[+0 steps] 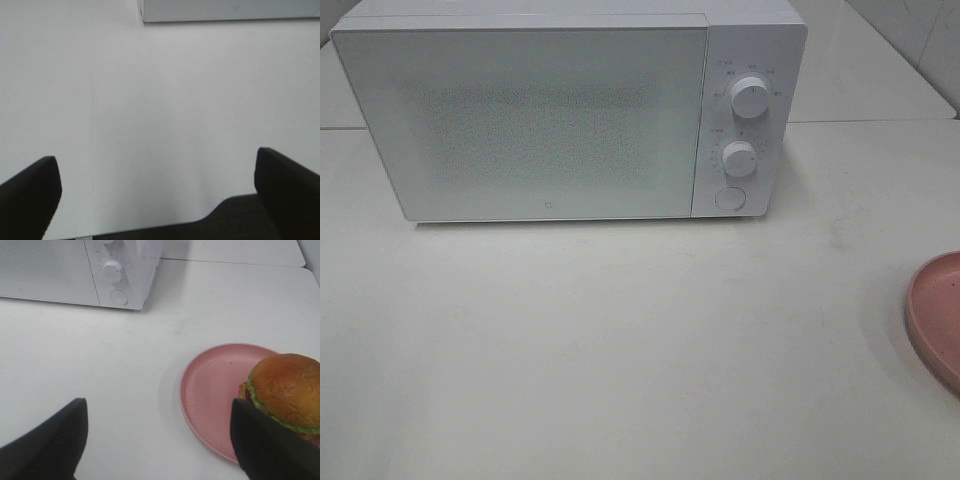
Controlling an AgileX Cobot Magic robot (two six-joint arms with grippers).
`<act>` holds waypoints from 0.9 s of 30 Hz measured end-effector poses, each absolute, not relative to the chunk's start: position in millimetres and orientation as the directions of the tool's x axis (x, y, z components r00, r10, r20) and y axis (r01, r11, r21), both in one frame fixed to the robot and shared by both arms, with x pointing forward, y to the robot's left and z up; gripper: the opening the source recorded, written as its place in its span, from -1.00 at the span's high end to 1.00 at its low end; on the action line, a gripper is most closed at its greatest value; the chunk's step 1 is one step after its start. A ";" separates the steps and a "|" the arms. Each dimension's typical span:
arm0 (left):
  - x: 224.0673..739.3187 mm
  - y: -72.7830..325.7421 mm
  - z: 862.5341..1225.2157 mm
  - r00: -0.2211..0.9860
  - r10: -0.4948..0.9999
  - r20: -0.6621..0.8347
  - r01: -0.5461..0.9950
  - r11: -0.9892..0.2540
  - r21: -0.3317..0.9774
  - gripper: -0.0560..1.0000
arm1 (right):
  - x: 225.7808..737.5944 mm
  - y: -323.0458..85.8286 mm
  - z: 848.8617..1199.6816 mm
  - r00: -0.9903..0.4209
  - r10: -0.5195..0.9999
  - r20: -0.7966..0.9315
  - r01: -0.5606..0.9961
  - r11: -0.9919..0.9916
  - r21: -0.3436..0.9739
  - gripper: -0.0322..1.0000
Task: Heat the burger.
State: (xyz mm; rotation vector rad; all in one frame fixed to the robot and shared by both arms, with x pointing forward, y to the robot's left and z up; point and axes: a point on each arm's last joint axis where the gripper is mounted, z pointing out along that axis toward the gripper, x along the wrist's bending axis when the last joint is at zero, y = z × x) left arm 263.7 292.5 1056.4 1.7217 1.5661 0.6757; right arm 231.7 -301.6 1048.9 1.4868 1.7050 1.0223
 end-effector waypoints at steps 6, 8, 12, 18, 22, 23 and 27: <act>247.9 294.3 1058.1 0.139 0.987 -0.075 0.541 -0.012 0.841 -0.98 | 231.7 -301.6 1048.9 -0.148 0.989 0.021 0.484 0.054 0.873 -0.53; 243.2 294.8 1058.3 0.141 0.987 -0.074 0.516 -0.010 0.856 -0.98 | 231.7 -301.6 1048.9 -0.148 0.989 0.021 0.484 0.054 0.873 -0.53; 233.8 295.9 1058.3 0.145 0.987 -0.071 0.465 -0.005 0.885 -0.98 | 231.7 -301.6 1048.9 -0.148 0.989 0.021 0.484 0.054 0.873 -0.53; 229.5 296.3 1058.2 0.147 0.987 -0.070 0.441 -0.002 0.898 -0.98 | 231.7 -301.6 1048.9 -0.148 0.989 0.021 0.484 0.054 0.873 -0.53; 229.6 296.5 1058.2 0.146 0.987 -0.068 0.441 -0.003 0.898 -0.98 | 231.7 -301.6 1048.9 -0.148 0.989 0.021 0.484 0.054 0.873 -0.53; 229.6 296.5 1058.2 0.146 0.987 -0.068 0.441 -0.003 0.898 -0.98 | 231.7 -301.6 1048.9 -0.148 0.989 0.021 0.484 0.054 0.873 -0.53; 229.6 296.4 1058.2 0.138 0.988 -0.068 0.441 0.001 0.898 -0.98 | 231.7 -301.6 1048.9 -0.148 0.989 0.021 0.484 0.054 0.873 -0.53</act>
